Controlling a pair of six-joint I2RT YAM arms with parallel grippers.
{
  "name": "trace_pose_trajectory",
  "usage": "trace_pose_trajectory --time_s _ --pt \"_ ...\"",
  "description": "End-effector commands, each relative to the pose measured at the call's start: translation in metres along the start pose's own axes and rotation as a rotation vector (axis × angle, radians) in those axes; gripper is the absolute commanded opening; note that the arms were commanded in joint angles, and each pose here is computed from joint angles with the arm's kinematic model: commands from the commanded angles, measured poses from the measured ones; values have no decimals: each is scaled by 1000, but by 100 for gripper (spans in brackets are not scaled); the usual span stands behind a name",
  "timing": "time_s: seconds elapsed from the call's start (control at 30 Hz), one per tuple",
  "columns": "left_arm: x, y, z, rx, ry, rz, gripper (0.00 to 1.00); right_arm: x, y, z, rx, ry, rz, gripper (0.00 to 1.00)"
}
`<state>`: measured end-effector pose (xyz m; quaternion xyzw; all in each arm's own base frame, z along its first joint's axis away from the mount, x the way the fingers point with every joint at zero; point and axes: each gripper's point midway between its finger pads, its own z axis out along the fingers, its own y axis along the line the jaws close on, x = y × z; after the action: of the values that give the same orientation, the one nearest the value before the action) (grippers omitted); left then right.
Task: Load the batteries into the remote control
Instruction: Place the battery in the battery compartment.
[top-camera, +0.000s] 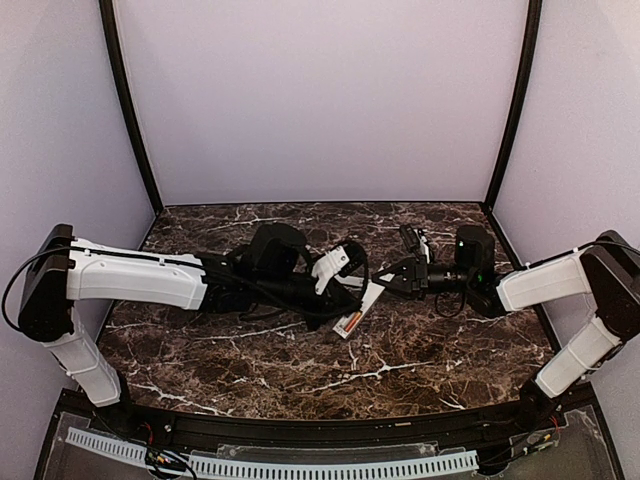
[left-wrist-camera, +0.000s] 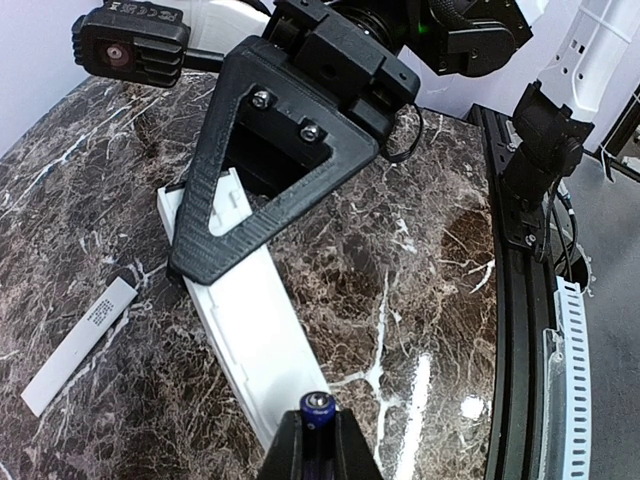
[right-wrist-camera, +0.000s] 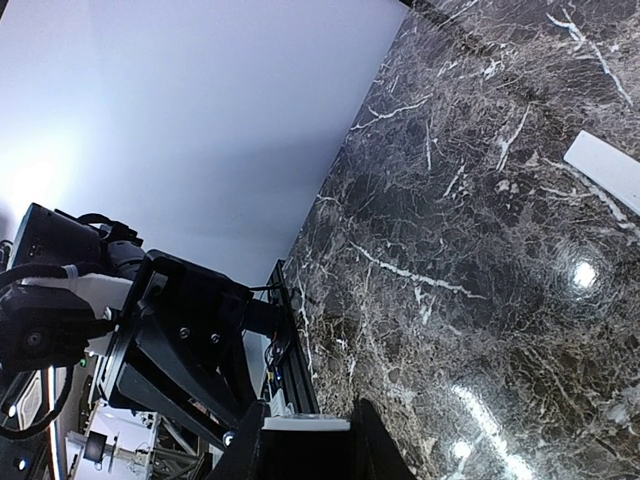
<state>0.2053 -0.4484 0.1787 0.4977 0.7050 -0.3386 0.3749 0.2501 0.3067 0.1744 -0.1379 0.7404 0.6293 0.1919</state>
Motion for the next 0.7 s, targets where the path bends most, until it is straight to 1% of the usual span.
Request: trace_pose_trajectory --time_s 0.0,0.2,0.5,0.67 --pt "-3 -1 2 0 -11 -18 0 -6 10 1 -26 -23 -35 0" --pt "6 5 3 -36 8 -22 0 -7 12 0 -35 -27 -35 0" --pt "19 11 1 -72 30 -27 3 -8 15 -1 -39 -29 -39 0" --pt "24 13 -2 -89 38 -20 7 -8 16 0 -40 -27 -43 0"
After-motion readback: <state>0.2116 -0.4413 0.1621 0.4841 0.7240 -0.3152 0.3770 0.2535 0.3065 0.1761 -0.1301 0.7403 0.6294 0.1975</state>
